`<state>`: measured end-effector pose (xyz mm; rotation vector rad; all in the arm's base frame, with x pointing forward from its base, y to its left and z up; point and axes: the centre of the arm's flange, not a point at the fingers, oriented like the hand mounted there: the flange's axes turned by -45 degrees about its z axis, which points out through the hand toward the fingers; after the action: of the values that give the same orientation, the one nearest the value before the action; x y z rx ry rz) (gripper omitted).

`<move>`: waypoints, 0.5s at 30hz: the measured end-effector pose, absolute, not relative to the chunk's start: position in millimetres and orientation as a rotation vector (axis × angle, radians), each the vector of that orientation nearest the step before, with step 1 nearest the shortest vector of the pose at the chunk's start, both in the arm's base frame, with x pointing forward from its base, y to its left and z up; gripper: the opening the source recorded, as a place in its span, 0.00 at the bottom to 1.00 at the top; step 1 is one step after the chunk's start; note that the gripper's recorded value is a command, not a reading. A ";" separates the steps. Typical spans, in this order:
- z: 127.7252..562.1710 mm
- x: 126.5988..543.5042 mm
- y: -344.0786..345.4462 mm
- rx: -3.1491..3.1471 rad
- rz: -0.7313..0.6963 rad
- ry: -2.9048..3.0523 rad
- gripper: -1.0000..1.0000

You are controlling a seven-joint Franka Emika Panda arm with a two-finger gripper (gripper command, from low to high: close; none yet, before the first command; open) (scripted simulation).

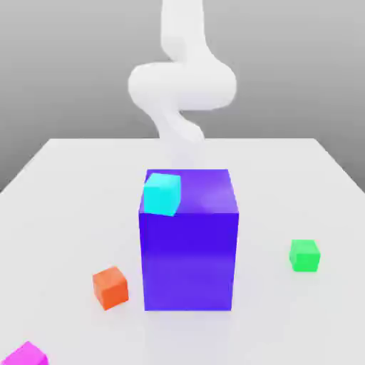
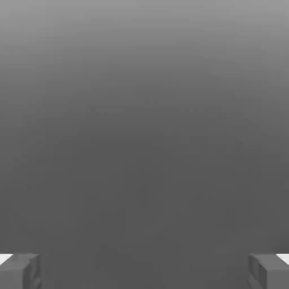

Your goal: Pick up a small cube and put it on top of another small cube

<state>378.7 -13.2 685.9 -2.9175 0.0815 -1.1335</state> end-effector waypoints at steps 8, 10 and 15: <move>587.0 467.5 -65.3 -2.989 -0.847 0.292 0.50; 558.8 484.5 -79.7 -3.001 -0.777 0.346 0.50; 482.5 517.5 -117.4 -3.021 -0.600 0.484 0.50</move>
<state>517.5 -117.4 482.5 -3.0211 0.4841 -0.5996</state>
